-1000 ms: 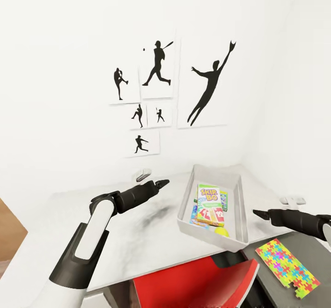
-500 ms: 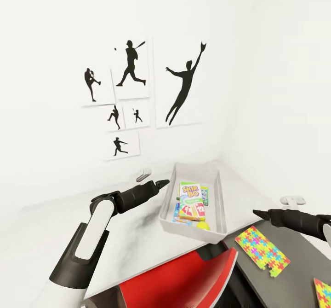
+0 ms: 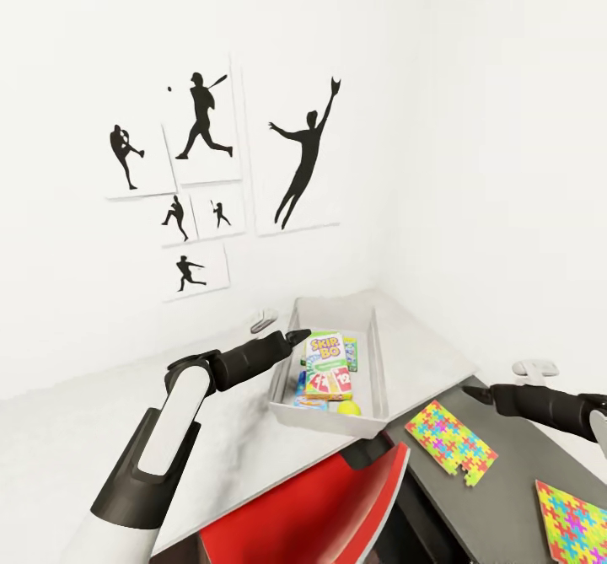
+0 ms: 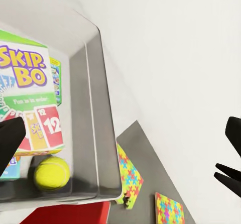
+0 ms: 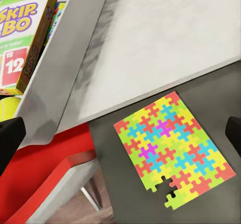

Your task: Put all the toys in the child's room - the three board games (two on the bed and one on the table), the two jigsaw puzzles on the table, and the tennis ball on the table - inside the toy box on the table in the child's room.

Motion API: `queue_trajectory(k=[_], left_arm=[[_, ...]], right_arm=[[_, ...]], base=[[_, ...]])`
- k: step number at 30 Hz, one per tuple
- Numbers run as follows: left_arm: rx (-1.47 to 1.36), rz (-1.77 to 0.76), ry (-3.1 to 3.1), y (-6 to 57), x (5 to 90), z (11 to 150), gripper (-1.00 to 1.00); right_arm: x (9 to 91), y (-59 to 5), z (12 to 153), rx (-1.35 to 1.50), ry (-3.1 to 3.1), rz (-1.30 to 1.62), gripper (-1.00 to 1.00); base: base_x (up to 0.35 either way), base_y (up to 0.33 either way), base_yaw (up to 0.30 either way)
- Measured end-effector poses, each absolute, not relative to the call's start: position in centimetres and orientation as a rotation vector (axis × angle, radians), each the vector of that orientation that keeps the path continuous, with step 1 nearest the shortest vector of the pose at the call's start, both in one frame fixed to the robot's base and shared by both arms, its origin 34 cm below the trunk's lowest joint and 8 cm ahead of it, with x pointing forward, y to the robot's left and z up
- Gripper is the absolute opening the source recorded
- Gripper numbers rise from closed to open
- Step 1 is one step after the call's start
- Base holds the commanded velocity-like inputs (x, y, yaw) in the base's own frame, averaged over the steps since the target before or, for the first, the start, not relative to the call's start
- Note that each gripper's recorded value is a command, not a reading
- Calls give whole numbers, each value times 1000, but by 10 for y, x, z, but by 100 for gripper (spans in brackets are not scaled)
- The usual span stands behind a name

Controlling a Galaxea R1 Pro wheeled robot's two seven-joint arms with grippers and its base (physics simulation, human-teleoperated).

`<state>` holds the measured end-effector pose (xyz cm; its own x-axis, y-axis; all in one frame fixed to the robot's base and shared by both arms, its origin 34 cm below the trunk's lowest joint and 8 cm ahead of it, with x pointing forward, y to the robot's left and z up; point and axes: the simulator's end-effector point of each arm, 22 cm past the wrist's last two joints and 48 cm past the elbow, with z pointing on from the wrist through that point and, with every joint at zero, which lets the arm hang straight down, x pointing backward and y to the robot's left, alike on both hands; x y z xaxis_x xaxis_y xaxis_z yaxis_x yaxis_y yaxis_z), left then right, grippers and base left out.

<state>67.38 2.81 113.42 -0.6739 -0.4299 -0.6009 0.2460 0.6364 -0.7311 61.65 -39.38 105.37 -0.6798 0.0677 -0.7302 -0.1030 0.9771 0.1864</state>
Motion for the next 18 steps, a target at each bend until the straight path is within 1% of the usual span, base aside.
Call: queue_trajectory(k=[12, 15, 18], left_arm=[[-142, -1067, 2053, 28, 674, 1134, 100], [-143, -1070, 2052, 28, 674, 1135, 100], [-144, -1071, 2051, 28, 674, 1135, 100]], right_arm=[[616, -393, 1053, -24, 2303, 273, 100], [616, -392, 1053, -23, 2302, 277, 100], [616, -392, 1053, -22, 2301, 277, 100]], base=[[0, 1, -12], [0, 140, -21], [0, 172, -113]])
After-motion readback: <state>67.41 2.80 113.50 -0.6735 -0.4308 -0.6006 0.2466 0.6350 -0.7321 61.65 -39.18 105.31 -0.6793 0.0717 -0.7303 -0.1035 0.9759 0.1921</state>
